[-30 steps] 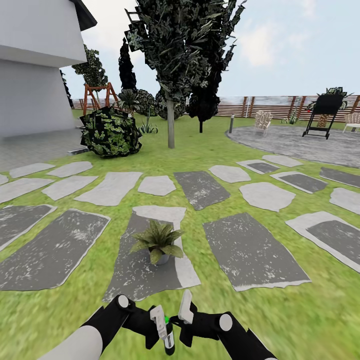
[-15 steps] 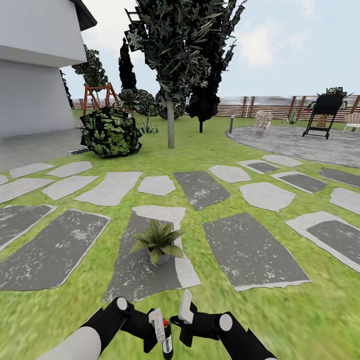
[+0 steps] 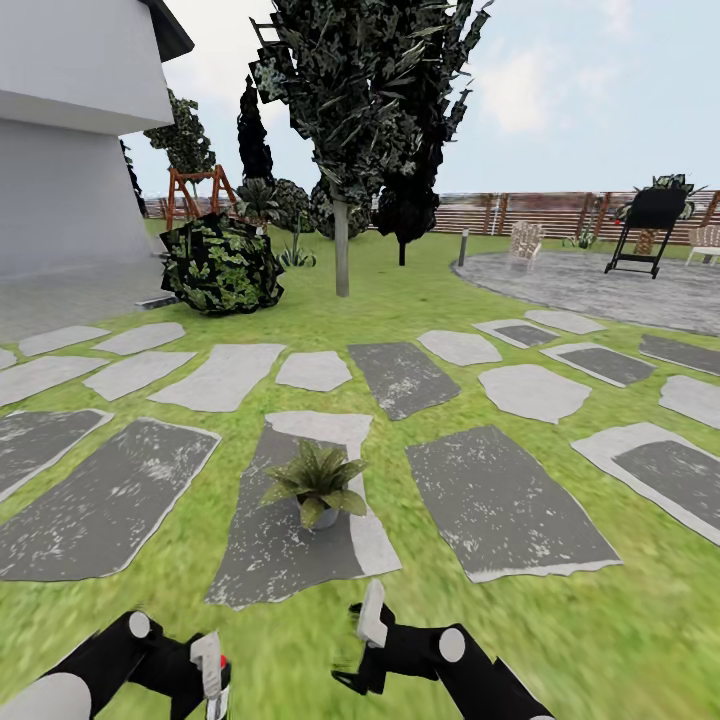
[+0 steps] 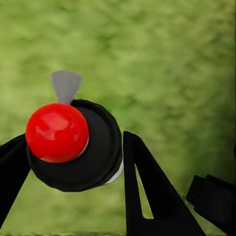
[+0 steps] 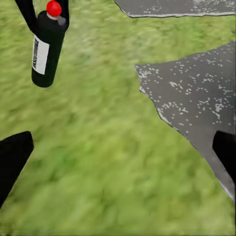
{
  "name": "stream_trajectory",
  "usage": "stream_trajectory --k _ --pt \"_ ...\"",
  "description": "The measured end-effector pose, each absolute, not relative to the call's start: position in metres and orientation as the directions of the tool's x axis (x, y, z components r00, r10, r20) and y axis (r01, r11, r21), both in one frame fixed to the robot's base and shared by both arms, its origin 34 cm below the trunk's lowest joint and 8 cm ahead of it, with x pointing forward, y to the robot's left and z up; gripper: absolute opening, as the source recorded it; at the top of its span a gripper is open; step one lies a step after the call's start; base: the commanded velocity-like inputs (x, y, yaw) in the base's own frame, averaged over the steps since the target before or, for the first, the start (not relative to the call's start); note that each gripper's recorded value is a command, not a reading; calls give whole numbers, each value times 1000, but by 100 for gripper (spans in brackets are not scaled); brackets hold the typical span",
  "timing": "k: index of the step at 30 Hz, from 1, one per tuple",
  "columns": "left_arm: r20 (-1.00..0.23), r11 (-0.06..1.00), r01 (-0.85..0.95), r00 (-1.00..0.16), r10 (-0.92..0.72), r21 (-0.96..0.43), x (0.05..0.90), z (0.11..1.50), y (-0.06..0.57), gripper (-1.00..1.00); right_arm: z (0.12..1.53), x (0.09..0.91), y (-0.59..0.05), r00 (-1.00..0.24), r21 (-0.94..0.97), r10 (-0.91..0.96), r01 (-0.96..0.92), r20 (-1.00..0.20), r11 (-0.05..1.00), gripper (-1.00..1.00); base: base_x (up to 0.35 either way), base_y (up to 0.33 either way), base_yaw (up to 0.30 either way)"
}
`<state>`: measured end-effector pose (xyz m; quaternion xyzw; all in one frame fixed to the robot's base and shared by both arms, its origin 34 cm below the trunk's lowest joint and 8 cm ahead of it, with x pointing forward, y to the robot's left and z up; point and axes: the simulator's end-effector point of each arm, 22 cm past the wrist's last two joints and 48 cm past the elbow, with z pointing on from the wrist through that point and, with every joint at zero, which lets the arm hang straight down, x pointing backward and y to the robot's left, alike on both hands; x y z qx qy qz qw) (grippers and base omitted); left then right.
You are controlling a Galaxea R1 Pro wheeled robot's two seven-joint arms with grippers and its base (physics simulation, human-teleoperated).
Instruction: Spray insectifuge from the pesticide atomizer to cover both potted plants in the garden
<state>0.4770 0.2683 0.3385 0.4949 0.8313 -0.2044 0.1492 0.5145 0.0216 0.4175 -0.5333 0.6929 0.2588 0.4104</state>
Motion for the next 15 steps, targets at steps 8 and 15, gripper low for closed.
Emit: stream_trajectory --k 8,15 --pt "-546 826 563 -684 483 25 527 316 320 -100 340 532 -90 -295 -185 -614 -781 -732 596 100 0 0 0" --pt "-737 997 -21 -675 43 76 516 315 396 -100 319 521 -236 -508 -396 -461 -238 -727 887 100 0 0 0"
